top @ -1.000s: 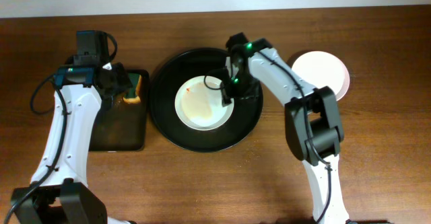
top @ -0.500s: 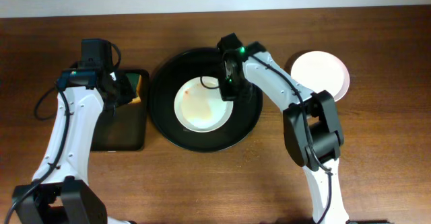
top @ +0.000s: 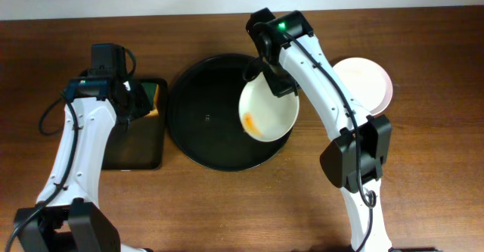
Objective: Clean dirty plates on tray and stack at the side
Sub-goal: 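Lift the cleaned plate and swing it right with the right gripper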
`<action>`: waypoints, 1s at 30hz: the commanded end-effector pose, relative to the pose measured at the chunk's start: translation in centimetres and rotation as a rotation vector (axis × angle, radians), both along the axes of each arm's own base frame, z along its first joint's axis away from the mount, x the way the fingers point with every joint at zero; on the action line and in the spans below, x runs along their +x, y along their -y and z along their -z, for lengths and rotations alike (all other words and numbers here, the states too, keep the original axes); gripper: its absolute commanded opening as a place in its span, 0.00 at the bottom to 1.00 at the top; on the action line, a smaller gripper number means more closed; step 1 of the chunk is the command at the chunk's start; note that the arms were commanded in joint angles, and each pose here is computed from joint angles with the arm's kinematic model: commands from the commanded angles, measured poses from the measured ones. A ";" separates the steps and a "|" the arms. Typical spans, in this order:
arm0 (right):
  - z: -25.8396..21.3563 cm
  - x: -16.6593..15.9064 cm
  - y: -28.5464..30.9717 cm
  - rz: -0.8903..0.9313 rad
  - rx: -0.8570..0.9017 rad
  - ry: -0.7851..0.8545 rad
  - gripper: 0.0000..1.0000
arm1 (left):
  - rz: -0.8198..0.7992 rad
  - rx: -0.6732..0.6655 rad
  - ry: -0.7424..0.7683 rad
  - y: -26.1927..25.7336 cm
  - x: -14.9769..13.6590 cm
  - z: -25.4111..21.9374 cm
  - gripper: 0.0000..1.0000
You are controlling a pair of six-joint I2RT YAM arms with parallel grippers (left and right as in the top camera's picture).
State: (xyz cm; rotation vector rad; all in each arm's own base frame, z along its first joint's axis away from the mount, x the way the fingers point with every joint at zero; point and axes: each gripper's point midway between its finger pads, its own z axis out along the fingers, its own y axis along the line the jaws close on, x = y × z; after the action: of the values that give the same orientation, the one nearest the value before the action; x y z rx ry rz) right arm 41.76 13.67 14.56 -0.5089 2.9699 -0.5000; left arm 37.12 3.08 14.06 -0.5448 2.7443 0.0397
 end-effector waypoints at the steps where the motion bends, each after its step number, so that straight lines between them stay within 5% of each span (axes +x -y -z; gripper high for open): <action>1: -2.8 1.6 1.2 -0.057 -0.164 0.123 0.04 | 0.013 -0.005 0.015 0.1 -0.2 -0.5 0.37; 11: -10.3 3.0 -9.9 -0.297 -0.474 0.632 0.04 | 0.013 -0.005 0.014 0.1 -0.2 -0.5 0.37; 22: -11.7 3.0 -11.1 -0.240 -0.465 0.746 0.04 | 0.013 -0.005 0.011 0.1 -0.3 -0.5 0.38; 28: -9.1 3.8 -10.9 -0.221 -0.305 0.653 0.04 | 0.013 -0.006 0.008 0.1 -0.4 -0.4 0.53; 30: -8.7 4.8 -8.5 -0.160 -0.256 0.610 0.04 | 0.013 -0.006 0.008 0.1 -0.4 -0.4 0.70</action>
State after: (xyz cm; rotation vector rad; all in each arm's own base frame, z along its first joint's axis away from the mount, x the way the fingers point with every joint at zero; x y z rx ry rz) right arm 44.90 25.06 22.94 -0.6178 2.1883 -0.9490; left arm 37.02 3.07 14.03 -0.5375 2.7501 0.0420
